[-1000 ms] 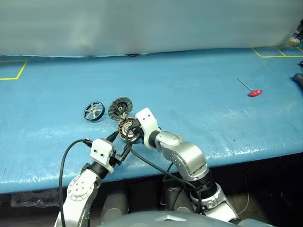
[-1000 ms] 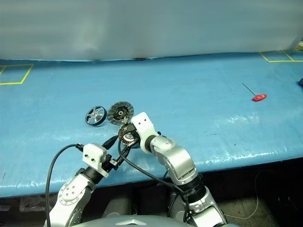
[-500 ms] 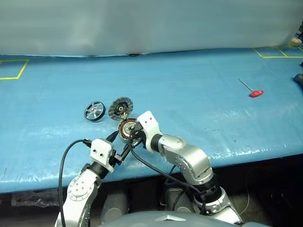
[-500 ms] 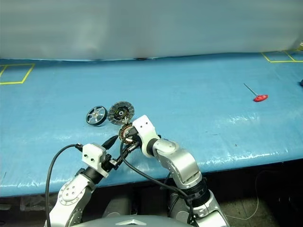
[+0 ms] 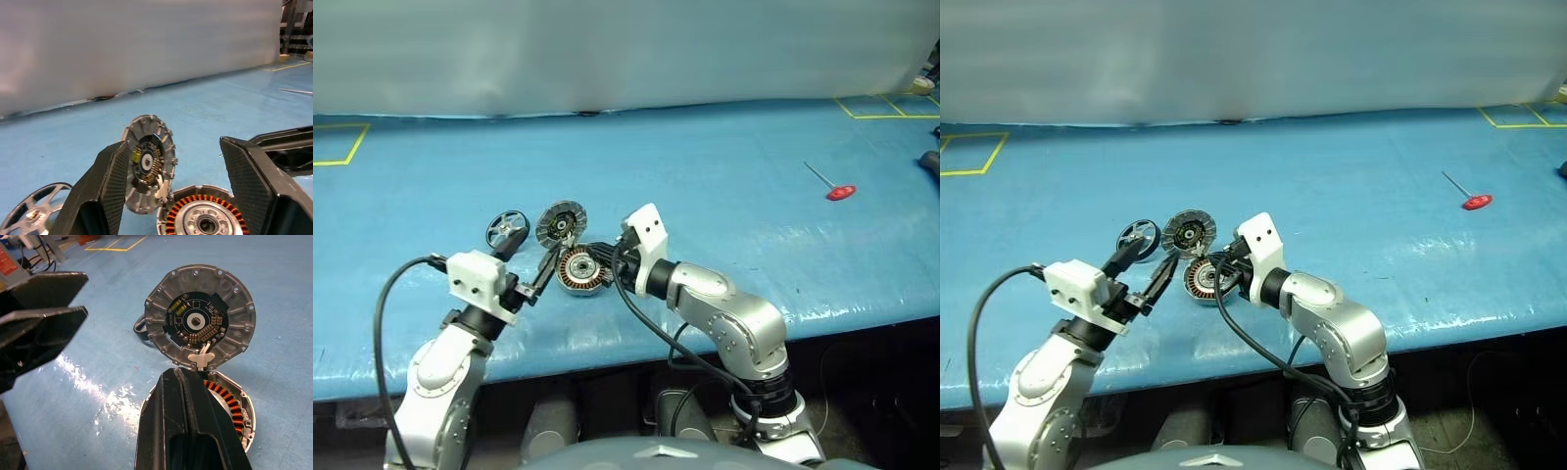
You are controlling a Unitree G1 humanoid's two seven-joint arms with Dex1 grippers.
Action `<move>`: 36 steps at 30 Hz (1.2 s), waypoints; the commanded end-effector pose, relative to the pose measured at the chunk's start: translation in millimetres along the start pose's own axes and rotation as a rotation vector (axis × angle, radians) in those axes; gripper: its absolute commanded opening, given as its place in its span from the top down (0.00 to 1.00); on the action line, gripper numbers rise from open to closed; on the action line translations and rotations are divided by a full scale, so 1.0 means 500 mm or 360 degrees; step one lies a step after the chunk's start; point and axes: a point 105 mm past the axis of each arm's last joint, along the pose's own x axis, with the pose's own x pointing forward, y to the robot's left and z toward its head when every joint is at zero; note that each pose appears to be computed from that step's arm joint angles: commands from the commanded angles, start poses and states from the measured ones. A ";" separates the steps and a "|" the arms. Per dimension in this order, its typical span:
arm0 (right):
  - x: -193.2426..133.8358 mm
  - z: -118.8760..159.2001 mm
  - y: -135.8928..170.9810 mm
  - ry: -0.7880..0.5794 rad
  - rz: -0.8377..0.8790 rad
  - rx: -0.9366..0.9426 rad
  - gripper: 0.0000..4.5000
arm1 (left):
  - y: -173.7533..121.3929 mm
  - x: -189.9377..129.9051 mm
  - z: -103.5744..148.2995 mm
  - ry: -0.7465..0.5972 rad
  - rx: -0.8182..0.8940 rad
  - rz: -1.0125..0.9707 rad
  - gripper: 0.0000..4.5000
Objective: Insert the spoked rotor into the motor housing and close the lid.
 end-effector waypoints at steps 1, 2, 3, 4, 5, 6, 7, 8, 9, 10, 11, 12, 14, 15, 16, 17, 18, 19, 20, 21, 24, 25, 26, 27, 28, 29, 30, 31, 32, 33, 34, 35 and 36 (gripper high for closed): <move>-0.003 0.025 0.007 -0.0088 0.0004 -0.0058 0.99 | 0.042 -0.028 0.039 0.0067 0.0061 0.0004 0.29; -0.001 0.024 0.008 -0.0085 0.0001 -0.0063 0.99 | 0.056 -0.033 0.036 0.0124 0.0076 0.0011 0.29; 0.000 0.023 0.009 -0.0083 0.0002 -0.0067 0.99 | 0.072 -0.040 0.029 0.0212 0.0094 0.0016 0.29; 0.001 0.022 0.010 -0.0083 0.0005 -0.0070 0.99 | 0.092 -0.047 0.020 0.0309 0.0137 0.0028 0.29; 0.003 0.021 0.012 -0.0083 0.0007 -0.0074 0.99 | 0.109 -0.052 0.011 0.0394 0.0158 0.0032 0.29; 0.004 0.019 0.014 -0.0081 0.0010 -0.0080 0.99 | 0.127 -0.056 0.005 0.0465 0.0167 0.0035 0.29; 0.005 0.017 0.015 -0.0078 0.0012 -0.0088 0.99 | 0.142 -0.057 -0.002 0.0534 0.0183 0.0029 0.29; 0.006 0.015 0.016 -0.0074 0.0013 -0.0098 0.99 | 0.154 -0.057 -0.009 0.0601 0.0209 0.0016 0.29; 0.007 0.013 0.018 -0.0070 0.0015 -0.0107 0.99 | 0.165 -0.054 -0.013 0.0645 0.0247 -0.0002 0.29; 0.008 0.011 0.019 -0.0067 0.0017 -0.0118 0.99 | 0.178 -0.048 -0.016 0.0672 0.0267 -0.0010 0.29; 0.009 0.008 0.020 -0.0064 0.0019 -0.0129 0.99 | 0.188 -0.041 -0.018 0.0683 0.0273 -0.0017 0.29; 0.010 0.006 0.022 -0.0059 0.0022 -0.0144 0.99 | 0.195 -0.033 -0.020 0.0699 0.0292 -0.0046 0.29; 0.012 0.001 0.025 -0.0053 0.0025 -0.0168 0.99 | 0.204 -0.019 -0.026 0.0740 0.0329 -0.0136 0.29; 0.013 0.000 0.026 -0.0054 0.0026 -0.0172 0.99 | 0.208 -0.012 -0.027 0.0753 0.0343 -0.0182 0.29; 0.013 -0.001 0.027 -0.0057 0.0027 -0.0173 0.99 | 0.213 -0.006 -0.028 0.0775 0.0352 -0.0220 0.29; 0.014 -0.002 0.028 -0.0061 0.0028 -0.0172 0.99 | 0.218 -0.001 -0.030 0.0800 0.0364 -0.0252 0.29; 0.015 -0.003 0.030 -0.0065 0.0029 -0.0172 0.99 | 0.216 0.003 -0.031 0.0849 0.0368 -0.0358 0.29; 0.016 -0.004 0.032 -0.0068 0.0030 -0.0172 0.99 | 0.215 0.005 -0.032 0.0902 0.0356 -0.0457 0.29; 0.017 -0.005 0.033 -0.0071 0.0032 -0.0173 0.99 | 0.216 0.007 -0.032 0.0951 0.0346 -0.0532 0.29; 0.018 -0.005 0.034 -0.0074 0.0033 -0.0174 0.99 | 0.218 0.008 -0.032 0.0982 0.0338 -0.0578 0.29; 0.021 -0.006 0.039 -0.0080 0.0042 -0.0178 0.99 | 0.237 0.023 -0.031 0.1073 0.0397 -0.0621 0.29; 0.022 -0.008 0.042 -0.0082 0.0045 -0.0178 0.99 | 0.248 0.036 -0.027 0.1086 0.0422 -0.0607 0.29; 0.023 -0.008 0.043 -0.0083 0.0046 -0.0178 0.99 | 0.256 0.044 -0.025 0.1092 0.0436 -0.0597 0.29; 0.023 -0.009 0.045 -0.0084 0.0047 -0.0178 0.99 | 0.263 0.052 -0.023 0.1104 0.0448 -0.0596 0.29; 0.023 -0.010 0.046 -0.0084 0.0045 -0.0175 0.99 | 0.269 0.058 -0.023 0.1127 0.0452 -0.0604 0.29; 0.023 -0.011 0.047 -0.0084 0.0044 -0.0172 0.99 | 0.275 0.063 -0.023 0.1158 0.0456 -0.0618 0.29; 0.023 -0.013 0.048 -0.0084 0.0043 -0.0169 0.99 | 0.281 0.067 -0.024 0.1188 0.0461 -0.0632 0.29; 0.023 -0.013 0.049 -0.0085 0.0043 -0.0168 0.99 | 0.284 0.070 -0.025 0.1208 0.0463 -0.0643 0.29; 0.023 -0.014 0.049 -0.0085 0.0041 -0.0165 0.99 | 0.289 0.074 -0.027 0.1231 0.0464 -0.0649 0.29; 0.023 -0.015 0.050 -0.0085 0.0040 -0.0164 0.99 | 0.293 0.078 -0.028 0.1251 0.0460 -0.0650 0.29; 0.023 -0.016 0.050 -0.0085 0.0038 -0.0162 0.99 | 0.297 0.084 -0.028 0.1266 0.0452 -0.0653 0.29; 0.022 -0.016 0.050 -0.0085 0.0037 -0.0160 0.99 | 0.299 0.088 -0.028 0.1276 0.0447 -0.0657 0.29; 0.022 -0.017 0.050 -0.0085 0.0033 -0.0158 0.99 | 0.303 0.093 -0.030 0.1285 0.0440 -0.0654 0.29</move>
